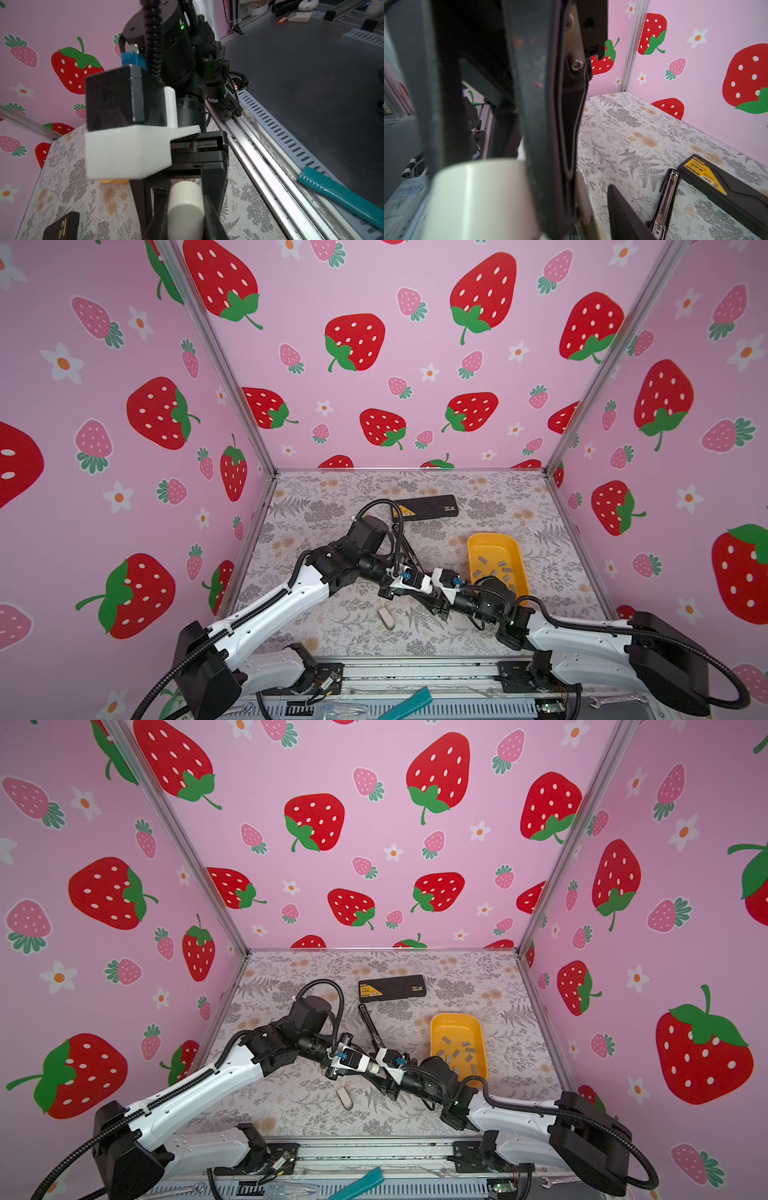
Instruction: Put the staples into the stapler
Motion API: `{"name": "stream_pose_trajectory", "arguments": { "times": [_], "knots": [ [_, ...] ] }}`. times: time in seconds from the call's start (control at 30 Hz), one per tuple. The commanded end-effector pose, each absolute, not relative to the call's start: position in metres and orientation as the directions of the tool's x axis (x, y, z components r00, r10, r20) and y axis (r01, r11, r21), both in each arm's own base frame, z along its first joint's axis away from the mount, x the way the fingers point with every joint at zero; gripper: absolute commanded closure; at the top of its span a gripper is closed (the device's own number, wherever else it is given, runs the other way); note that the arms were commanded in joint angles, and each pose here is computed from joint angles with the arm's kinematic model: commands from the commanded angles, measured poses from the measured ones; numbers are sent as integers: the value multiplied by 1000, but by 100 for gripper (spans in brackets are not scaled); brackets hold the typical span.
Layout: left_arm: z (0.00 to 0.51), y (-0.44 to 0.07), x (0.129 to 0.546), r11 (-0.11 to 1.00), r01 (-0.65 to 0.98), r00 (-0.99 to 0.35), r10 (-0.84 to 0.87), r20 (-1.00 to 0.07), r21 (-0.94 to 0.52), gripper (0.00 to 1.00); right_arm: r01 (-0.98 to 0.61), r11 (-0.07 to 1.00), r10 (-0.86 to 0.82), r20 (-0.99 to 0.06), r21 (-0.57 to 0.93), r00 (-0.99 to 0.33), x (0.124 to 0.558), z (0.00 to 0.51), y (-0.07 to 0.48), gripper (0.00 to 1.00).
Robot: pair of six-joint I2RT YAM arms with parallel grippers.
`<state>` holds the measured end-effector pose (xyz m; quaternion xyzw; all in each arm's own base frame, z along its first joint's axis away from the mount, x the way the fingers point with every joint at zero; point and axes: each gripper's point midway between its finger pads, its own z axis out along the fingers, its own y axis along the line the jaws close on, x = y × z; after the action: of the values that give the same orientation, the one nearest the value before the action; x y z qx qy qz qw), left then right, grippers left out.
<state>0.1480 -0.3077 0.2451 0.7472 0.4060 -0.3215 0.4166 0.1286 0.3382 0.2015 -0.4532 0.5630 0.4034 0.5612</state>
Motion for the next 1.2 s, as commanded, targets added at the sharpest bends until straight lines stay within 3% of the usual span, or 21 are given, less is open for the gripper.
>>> {"name": "stream_pose_trajectory", "arguments": {
  "times": [0.0,0.17,0.37,0.4,0.53,0.6,0.67,0.8,0.93,1.07,1.17],
  "knots": [
    [258,-311,146,-342,857,487,300,-820,384,100,-968,239,4,-997,-74,77,123,223,340,44],
    [257,-311,146,-343,858,487,302,-819,384,100,-968,239,8,-997,-73,78,123,224,339,47],
    [258,-311,147,-340,857,489,303,-818,387,100,-965,252,2,-997,-69,72,126,223,340,81],
    [258,-311,147,-337,857,490,303,-817,389,96,-963,263,0,-998,-64,67,128,223,340,86],
    [263,-311,155,-275,863,495,304,-814,423,56,-943,331,-6,-1000,-23,22,141,223,339,100],
    [268,-309,165,-209,866,500,299,-813,455,42,-932,362,9,-1000,11,-9,146,224,337,100],
    [275,-304,178,-129,865,500,296,-814,485,36,-907,414,32,-997,77,-69,156,225,335,100],
    [294,-285,205,27,851,494,296,-818,524,35,-862,484,-5,-984,153,-177,173,218,342,100],
    [311,-258,237,232,783,504,308,-807,577,35,-826,530,-146,-938,193,-313,185,188,363,100],
    [317,-232,267,408,665,489,396,-777,626,35,-755,636,-324,-833,159,-448,205,128,378,100],
    [316,-220,281,466,604,468,448,-762,646,35,-731,673,-449,-727,108,-520,212,84,389,100]
  ]
}}
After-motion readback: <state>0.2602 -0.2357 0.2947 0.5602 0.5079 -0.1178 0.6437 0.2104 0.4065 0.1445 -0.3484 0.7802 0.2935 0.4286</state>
